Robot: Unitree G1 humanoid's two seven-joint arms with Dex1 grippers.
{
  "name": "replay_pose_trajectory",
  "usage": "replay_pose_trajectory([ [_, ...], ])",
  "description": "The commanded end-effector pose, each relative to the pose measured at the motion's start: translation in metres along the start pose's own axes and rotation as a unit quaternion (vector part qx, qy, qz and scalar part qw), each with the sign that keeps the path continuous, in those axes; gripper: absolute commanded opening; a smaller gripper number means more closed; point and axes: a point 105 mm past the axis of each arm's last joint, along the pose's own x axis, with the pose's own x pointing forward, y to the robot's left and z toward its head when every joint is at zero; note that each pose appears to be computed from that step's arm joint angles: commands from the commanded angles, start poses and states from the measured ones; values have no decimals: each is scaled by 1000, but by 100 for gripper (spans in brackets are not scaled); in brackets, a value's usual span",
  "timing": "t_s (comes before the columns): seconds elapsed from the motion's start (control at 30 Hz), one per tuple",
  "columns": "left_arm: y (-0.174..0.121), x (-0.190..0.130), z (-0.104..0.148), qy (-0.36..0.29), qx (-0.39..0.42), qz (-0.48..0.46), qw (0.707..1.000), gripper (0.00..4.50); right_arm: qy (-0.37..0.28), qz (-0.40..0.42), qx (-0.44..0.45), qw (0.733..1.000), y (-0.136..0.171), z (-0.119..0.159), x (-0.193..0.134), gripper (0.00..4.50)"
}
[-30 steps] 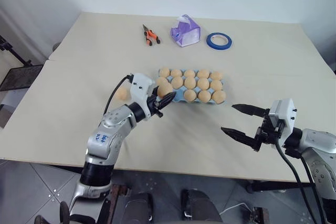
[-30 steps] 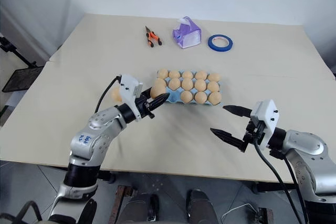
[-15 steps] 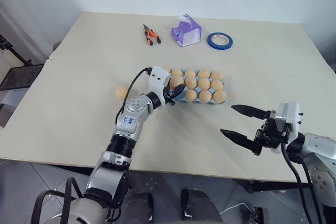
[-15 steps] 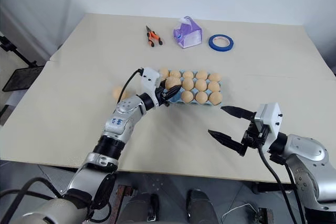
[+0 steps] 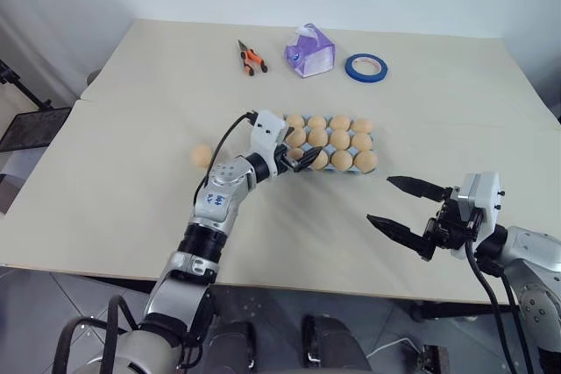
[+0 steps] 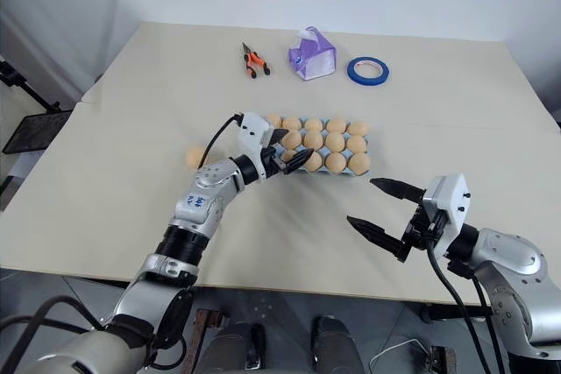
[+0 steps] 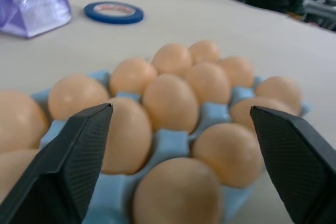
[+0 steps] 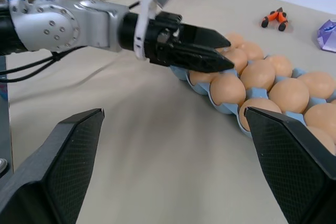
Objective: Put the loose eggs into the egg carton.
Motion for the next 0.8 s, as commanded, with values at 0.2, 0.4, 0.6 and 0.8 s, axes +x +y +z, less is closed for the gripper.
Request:
replay_pose_trajectory([
  [0.2,-2,-101,10,6,-38,-29,999,445,-8,17,-9,1000,-1,5,2,450],
  [0.4,36,-172,-1,39,-54,55,996,445,-9,32,-7,999,-5,4,7,450],
  [0.6,60,-222,-6,60,-51,116,990,445,-11,45,-9,999,-8,4,11,450],
  [0.8,75,-241,-7,65,-41,154,985,445,-9,50,-9,999,-10,3,13,450],
])
